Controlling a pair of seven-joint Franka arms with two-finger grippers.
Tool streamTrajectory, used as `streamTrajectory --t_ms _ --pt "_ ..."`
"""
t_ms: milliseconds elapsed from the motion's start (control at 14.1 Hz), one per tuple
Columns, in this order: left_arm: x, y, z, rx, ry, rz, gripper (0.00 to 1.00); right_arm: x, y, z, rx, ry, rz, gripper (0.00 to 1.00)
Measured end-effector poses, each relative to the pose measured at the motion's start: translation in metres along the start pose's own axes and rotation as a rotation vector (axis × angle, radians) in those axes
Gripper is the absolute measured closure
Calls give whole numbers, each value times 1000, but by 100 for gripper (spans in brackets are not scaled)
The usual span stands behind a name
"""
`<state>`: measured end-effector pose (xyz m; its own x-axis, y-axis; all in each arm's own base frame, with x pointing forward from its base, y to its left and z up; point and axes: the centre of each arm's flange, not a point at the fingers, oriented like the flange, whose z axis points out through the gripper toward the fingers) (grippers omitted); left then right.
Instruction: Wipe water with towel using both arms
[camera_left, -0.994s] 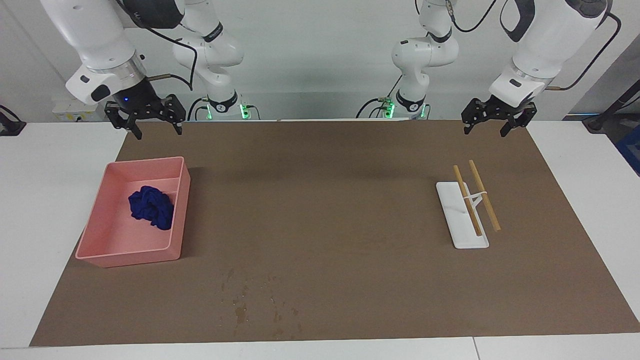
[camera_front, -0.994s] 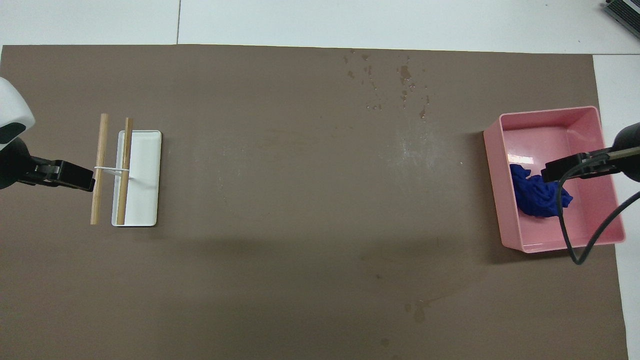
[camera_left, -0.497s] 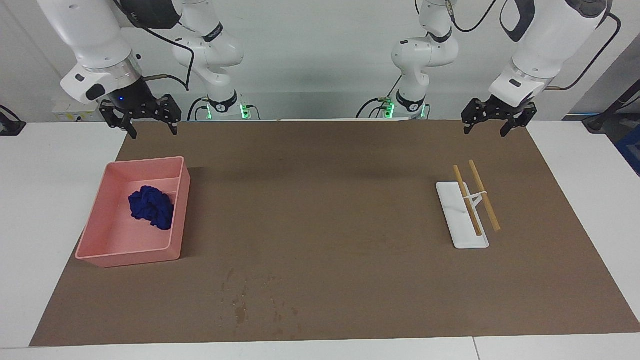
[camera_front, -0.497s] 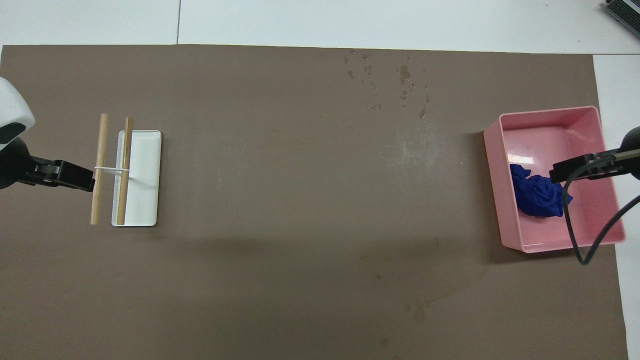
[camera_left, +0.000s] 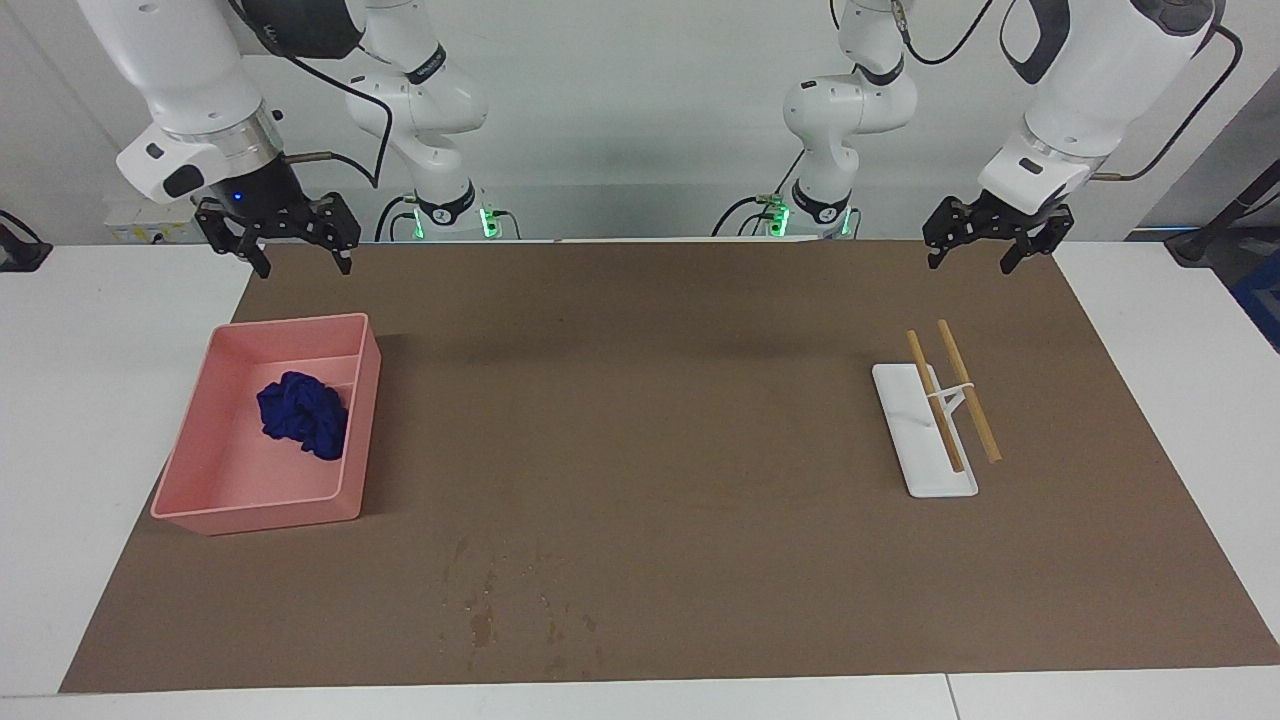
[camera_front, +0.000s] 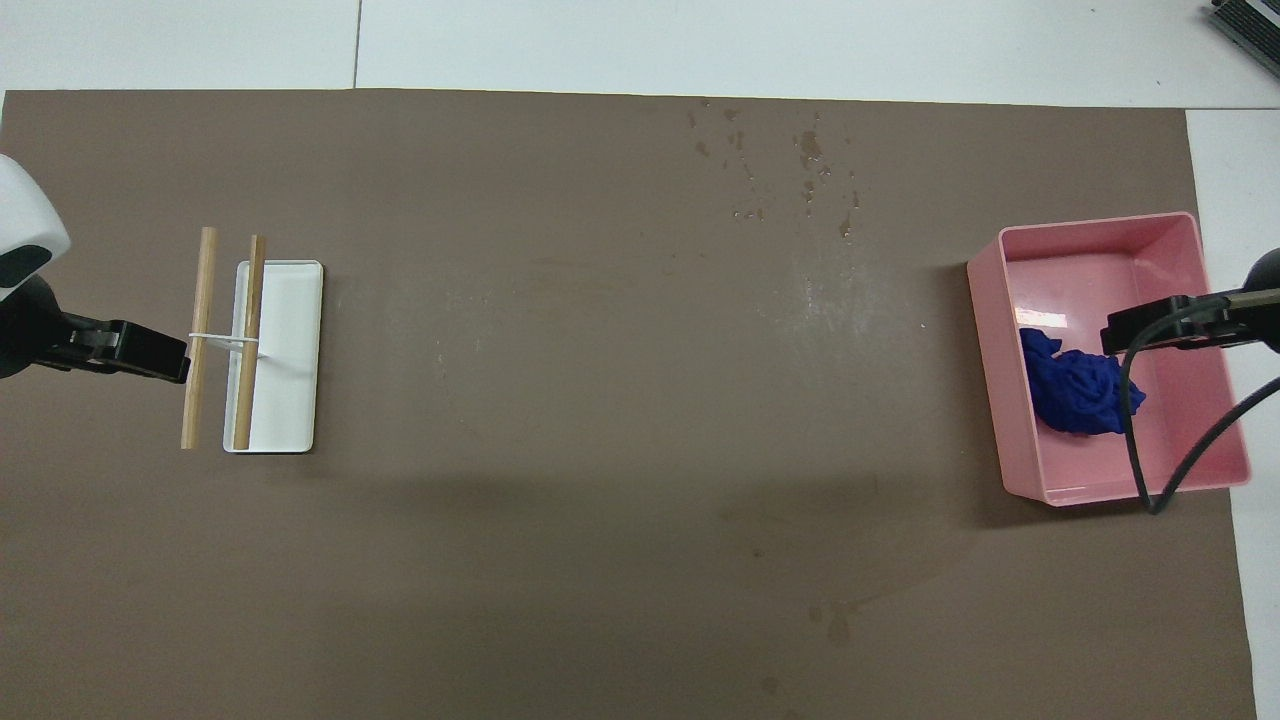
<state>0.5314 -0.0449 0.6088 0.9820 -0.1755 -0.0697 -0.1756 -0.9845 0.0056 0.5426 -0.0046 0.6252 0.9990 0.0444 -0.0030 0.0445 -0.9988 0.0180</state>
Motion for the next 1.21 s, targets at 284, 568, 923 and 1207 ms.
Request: streamTrajectory --t_ms 284,568,923,1207 --pt "0 0 0 0 0 0 0 0 0 1 0 -2 0 0" --pt "0 0 0 0 0 0 0 0 -2 1 15 -2 0 0" --pt "0 0 0 0 0 0 0 0 -2 2 18 -3 0 0" --pt "0 0 0 0 0 0 0 0 -2 2 18 -3 0 0"
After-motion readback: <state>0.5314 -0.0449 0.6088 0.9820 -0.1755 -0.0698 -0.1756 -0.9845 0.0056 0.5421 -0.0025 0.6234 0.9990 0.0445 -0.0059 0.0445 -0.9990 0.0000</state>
